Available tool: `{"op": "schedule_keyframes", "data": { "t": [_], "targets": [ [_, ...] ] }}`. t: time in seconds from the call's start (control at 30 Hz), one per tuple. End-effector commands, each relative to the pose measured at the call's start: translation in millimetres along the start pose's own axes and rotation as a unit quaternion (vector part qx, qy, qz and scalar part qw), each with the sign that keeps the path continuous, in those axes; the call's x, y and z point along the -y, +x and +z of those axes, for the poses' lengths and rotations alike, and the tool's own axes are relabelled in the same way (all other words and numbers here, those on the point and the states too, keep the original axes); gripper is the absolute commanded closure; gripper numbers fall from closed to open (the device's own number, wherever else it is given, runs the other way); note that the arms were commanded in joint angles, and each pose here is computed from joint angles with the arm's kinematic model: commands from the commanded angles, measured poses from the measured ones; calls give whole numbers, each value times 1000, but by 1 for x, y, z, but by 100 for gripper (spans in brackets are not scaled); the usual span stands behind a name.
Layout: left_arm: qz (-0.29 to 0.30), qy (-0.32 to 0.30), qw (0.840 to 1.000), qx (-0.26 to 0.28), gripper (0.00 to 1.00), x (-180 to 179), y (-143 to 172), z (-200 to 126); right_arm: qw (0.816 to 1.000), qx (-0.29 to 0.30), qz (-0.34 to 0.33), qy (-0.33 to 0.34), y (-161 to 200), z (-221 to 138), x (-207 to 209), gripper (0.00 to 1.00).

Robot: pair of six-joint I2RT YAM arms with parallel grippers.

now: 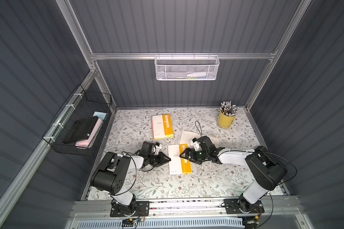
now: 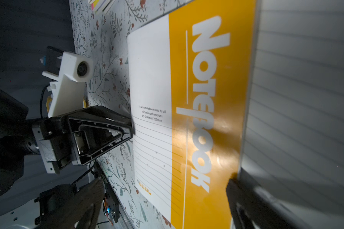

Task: Close the notebook
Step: Pick up the notebook from the center of the board.

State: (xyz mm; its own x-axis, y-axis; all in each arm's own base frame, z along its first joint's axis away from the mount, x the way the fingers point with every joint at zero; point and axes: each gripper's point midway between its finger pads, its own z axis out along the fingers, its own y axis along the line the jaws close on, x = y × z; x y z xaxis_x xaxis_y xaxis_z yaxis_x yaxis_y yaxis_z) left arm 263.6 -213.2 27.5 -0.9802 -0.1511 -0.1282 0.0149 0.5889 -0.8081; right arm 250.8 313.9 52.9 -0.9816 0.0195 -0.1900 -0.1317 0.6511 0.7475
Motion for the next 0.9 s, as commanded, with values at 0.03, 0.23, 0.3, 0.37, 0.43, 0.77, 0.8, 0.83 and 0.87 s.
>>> {"op": "schedule_keyframes", "data": {
  "t": [0.03,0.23,0.3,0.37,0.43,0.77,0.8,0.83,0.87],
  "targets": [
    [-18,3,1000,-6,79,-10,8,3,1000,-5,0,11,3,0,7,1],
    [-11,10,1000,-3,89,-7,7,2,1000,-5,-1,10,2,1,5,1],
    [-7,15,1000,-2,91,-5,6,2,1000,-6,-1,10,2,1,5,1],
    [-5,18,1000,-1,93,-4,6,1,1000,-6,-1,10,2,1,5,1],
    [-2,21,1000,-1,96,-2,5,1,1000,-6,-2,10,2,1,5,1],
    [15,17,1000,2,99,15,0,-12,1000,-3,-5,7,2,-2,3,1],
    [18,11,1000,3,99,17,-2,-15,1000,-3,-5,6,2,-2,3,1],
    [20,4,1000,2,99,19,-3,-19,1000,-3,-6,6,2,-3,2,1],
    [20,-2,1000,1,99,22,-4,-22,1000,-1,-7,4,1,-4,0,1]
  ]
}}
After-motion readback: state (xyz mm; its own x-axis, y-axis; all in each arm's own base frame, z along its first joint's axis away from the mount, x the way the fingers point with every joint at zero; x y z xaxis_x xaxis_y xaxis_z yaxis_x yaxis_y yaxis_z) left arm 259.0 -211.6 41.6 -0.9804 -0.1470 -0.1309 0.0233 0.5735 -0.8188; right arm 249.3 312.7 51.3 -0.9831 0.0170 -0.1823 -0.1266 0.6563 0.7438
